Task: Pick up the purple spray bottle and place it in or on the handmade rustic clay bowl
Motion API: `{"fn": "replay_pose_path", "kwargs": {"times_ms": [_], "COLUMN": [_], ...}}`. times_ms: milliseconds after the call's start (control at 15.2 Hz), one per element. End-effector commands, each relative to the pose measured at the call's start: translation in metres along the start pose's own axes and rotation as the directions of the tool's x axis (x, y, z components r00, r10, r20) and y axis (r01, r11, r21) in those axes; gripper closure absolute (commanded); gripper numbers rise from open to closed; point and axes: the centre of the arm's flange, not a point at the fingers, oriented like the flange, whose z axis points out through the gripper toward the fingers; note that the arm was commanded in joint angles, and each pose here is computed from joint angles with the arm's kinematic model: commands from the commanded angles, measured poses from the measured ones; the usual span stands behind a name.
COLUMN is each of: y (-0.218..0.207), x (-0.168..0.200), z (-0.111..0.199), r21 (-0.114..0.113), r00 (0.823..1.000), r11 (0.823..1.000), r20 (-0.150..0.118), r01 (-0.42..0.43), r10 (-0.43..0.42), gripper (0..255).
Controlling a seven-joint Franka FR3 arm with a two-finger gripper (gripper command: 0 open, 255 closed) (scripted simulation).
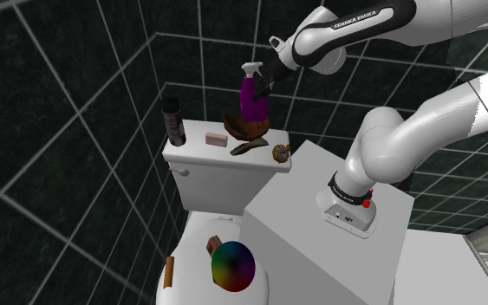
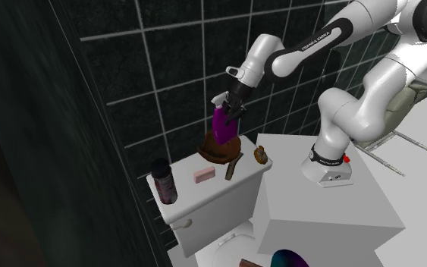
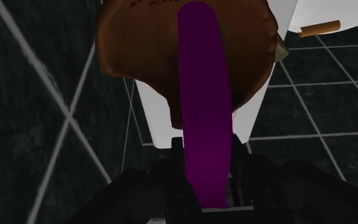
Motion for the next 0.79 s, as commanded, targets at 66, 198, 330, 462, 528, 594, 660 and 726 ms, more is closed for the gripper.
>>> {"fn": "replay_pose_path", "kwargs": {"times_ms": [66, 198, 330, 462, 528, 594, 660, 726], "y": [0.0, 0.0, 0.0, 0.0, 0.0, 0.0, 0.0, 0.0], "x": [-0.0006, -0.0006, -0.0006, -0.0006, -0.0006, -0.0006, -0.0006, -0.0006], "z": [0.0012, 0.0012, 0.0012, 0.0012, 0.0012, 0.0012, 0.0012, 0.0012], "r21": [-0.001, -0.001, -0.001, -0.001, -0.001, -0.001, -0.001, -0.001], "r00": [1.0, 1.0, 1.0, 1.0, 1.0, 1.0, 1.0, 1.0], "r11": [1.0, 1.0, 1.0, 1.0, 1.0, 1.0, 1.0, 1.0], "r20": [0.0, 0.0, 0.0, 0.0, 0.0, 0.0, 0.0, 0.0], "r01": [0.0, 0.0, 0.0, 0.0, 0.0, 0.0, 0.0, 0.0], "r10": [0.0, 0.0, 0.0, 0.0, 0.0, 0.0, 0.0, 0.0], "gripper": [255, 255, 255, 0, 0, 0, 0, 0]}}
